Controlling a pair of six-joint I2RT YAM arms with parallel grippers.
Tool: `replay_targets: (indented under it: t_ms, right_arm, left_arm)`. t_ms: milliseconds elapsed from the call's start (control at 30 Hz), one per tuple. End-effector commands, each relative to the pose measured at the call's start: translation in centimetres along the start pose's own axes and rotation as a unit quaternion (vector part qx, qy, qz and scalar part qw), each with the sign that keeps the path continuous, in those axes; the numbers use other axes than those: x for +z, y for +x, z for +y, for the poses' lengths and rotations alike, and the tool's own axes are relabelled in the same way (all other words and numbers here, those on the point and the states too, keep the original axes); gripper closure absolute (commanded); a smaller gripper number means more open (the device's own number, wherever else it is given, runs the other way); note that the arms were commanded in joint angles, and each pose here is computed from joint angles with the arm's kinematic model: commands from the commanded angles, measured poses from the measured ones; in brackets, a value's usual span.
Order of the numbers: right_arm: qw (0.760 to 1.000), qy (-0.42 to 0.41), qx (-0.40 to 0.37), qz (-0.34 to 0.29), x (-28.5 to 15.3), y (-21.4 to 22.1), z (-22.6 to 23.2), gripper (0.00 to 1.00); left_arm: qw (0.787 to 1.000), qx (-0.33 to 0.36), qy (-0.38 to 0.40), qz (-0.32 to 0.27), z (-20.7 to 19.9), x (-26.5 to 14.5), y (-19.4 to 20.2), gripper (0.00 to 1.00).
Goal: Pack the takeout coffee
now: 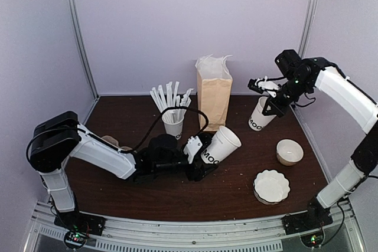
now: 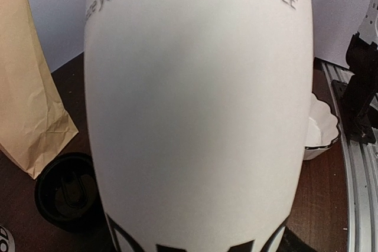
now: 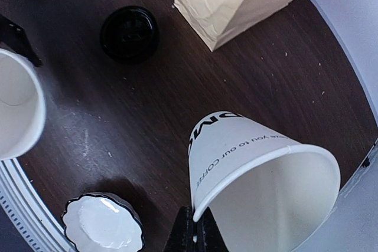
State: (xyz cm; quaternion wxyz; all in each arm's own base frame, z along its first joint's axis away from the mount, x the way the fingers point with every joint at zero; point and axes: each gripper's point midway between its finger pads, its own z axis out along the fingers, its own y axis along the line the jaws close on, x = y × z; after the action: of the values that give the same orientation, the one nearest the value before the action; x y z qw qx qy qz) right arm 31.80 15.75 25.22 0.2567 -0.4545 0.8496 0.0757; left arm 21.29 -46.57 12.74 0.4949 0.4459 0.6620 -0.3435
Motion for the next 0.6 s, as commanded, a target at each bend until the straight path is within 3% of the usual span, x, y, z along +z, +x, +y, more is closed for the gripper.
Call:
replay_targets:
  t_ms: [0, 567]
  right_arm:
    - [0.995, 0.056, 0.025, 0.074, 4.1, 2.6, -3.2, 1.0]
    - [0.988, 0.022, 0.055, 0.145, 11.2, 4.8, -4.8, 0.99]
  left_arm:
    - [0.998, -0.007, -0.007, -0.056, 0.1, -1.2, -3.4, 0.33]
    - [0.997, -0.016, -0.002, -0.072, -0.2, -3.0, -4.3, 0.3]
